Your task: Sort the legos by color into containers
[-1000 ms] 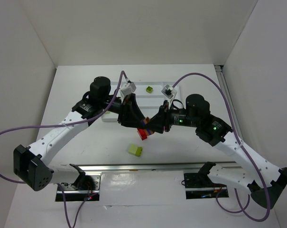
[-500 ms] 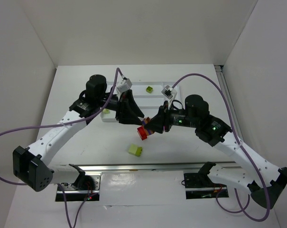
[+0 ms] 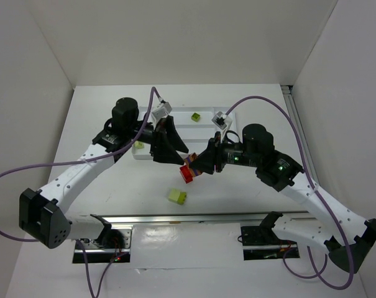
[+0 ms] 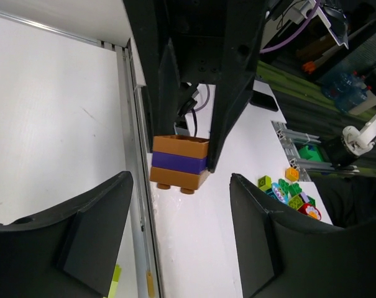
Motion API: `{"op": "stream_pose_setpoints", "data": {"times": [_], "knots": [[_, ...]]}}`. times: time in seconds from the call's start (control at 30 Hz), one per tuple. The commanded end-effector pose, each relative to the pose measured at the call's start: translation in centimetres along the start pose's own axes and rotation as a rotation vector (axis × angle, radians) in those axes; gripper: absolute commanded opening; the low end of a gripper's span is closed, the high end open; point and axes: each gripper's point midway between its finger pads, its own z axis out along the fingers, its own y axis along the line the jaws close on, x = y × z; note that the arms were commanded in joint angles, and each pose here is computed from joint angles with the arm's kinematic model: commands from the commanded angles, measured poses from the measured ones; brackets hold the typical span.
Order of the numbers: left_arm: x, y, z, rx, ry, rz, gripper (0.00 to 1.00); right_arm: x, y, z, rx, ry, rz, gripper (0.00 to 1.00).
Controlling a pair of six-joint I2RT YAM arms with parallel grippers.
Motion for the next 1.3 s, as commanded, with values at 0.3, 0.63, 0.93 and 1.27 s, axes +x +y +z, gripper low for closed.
{"op": "stream_pose_setpoints", "data": {"times": [0.3,0.63,0.93,1.27], "knots": [[0.2,1.1,0.3,0.036,0.005,-0.027,0.63,-1.3,1.1,-0.3,-0.038,-0.035,-0.04,0.35],[0.5,0.4,0.5,0.074,0.013,-0.034,0.57,-1.2,0.7,0.1,-0.027,-0.033,-0.036,0.35],[1.1,0.5,0.8,0.077,0.031,-0.062,0.48,-1.8,0.7,0.2,-0.021,-0.045,-0.05,0.35],[1.4,0.6,0.8,0.077,0.033,-0.074,0.72,-2.2,0.8,0.3,-0.025,-0.053,-0.054,0.35]]}}
